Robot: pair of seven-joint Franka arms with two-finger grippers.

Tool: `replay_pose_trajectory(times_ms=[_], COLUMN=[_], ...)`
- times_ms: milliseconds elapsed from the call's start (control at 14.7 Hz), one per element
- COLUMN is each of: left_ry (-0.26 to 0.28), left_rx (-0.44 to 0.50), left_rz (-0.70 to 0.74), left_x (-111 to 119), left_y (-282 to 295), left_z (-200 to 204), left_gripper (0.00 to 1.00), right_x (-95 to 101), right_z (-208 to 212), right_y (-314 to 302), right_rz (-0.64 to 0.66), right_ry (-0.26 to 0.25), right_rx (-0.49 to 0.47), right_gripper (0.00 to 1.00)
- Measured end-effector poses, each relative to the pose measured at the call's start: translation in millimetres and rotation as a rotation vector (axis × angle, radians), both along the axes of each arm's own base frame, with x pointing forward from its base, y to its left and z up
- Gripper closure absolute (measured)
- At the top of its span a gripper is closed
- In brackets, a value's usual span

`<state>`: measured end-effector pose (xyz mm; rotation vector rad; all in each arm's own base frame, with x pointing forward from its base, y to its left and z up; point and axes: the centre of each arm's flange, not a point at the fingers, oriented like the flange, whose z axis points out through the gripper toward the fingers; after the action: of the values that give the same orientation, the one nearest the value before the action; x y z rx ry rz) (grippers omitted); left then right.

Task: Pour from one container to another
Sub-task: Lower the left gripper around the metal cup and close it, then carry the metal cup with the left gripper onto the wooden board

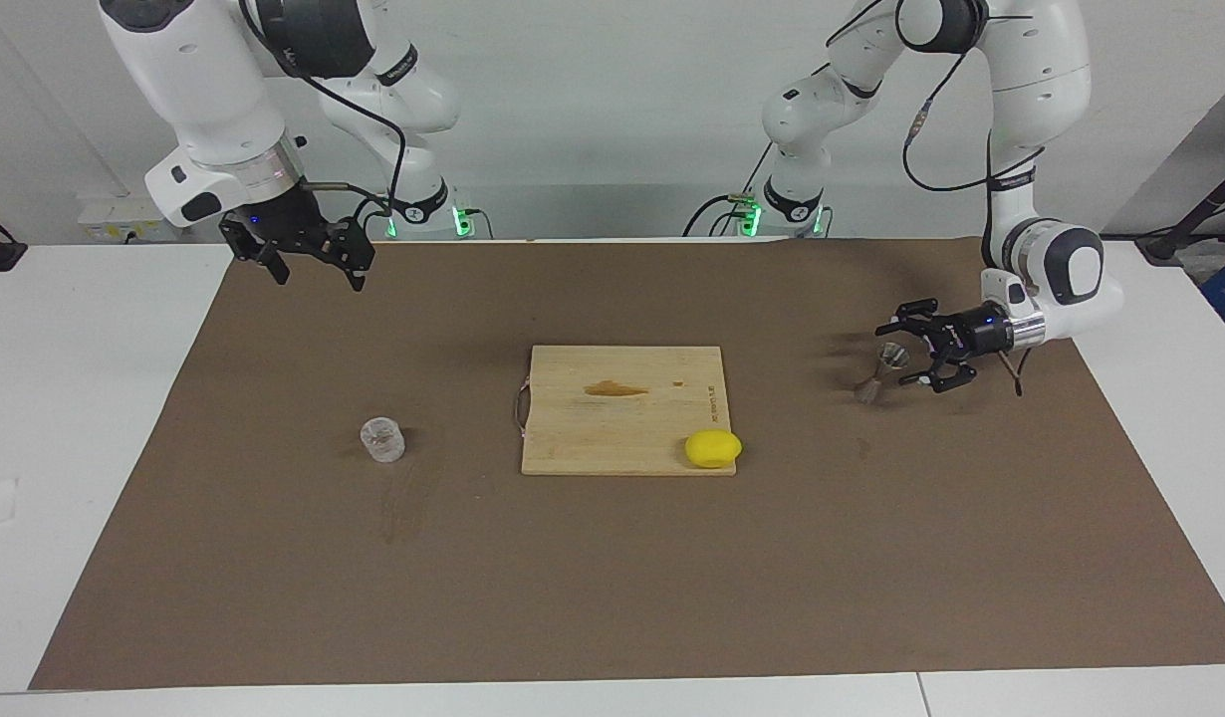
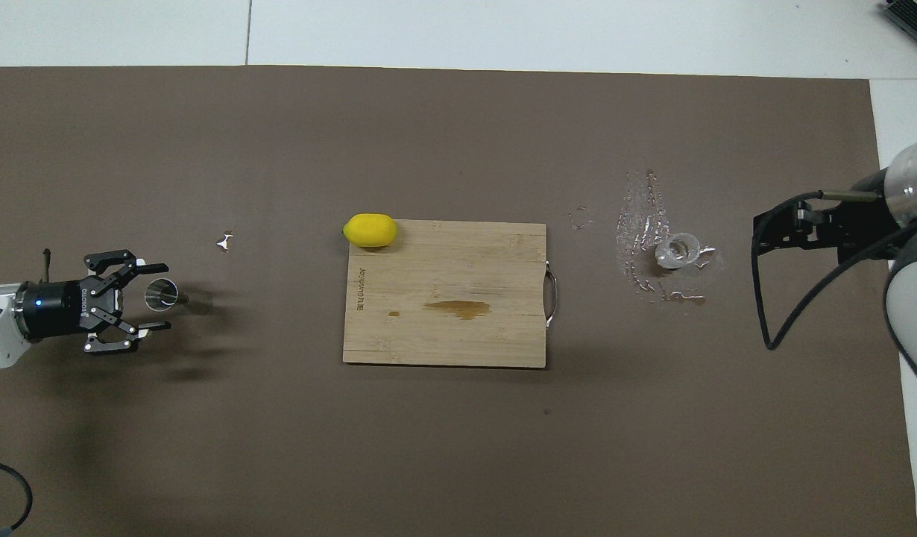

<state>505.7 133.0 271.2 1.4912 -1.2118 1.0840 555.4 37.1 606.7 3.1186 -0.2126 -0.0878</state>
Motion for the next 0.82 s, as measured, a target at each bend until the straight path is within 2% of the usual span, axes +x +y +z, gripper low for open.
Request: replay_pose_trajectory(times_ms=[136, 409, 682, 819], left_ry=[-0.002, -0.003, -0.027, -0.011], left_rx=[0.000, 0.000, -0.027, -0.047], left_rz=[0.000, 0.001, 0.008, -0.012], left_x=[0, 0, 8, 13], left_y=[0, 1, -4, -16], left_z=[0, 0, 10, 14], left_gripper=[0.47, 0.49, 0.49, 0.49], right_x=[0.0, 0.0, 0.0, 0.0], right_z=[0, 0, 0, 0], right_y=[0, 0, 0, 0], right_rz=[0.000, 0.000, 0.000, 0.000], right_ry=[0.000, 0.000, 0.000, 0.000], right_rx=[0.000, 0.000, 0.000, 0.000], right_gripper=[0.00, 0.00, 0.00, 0.00])
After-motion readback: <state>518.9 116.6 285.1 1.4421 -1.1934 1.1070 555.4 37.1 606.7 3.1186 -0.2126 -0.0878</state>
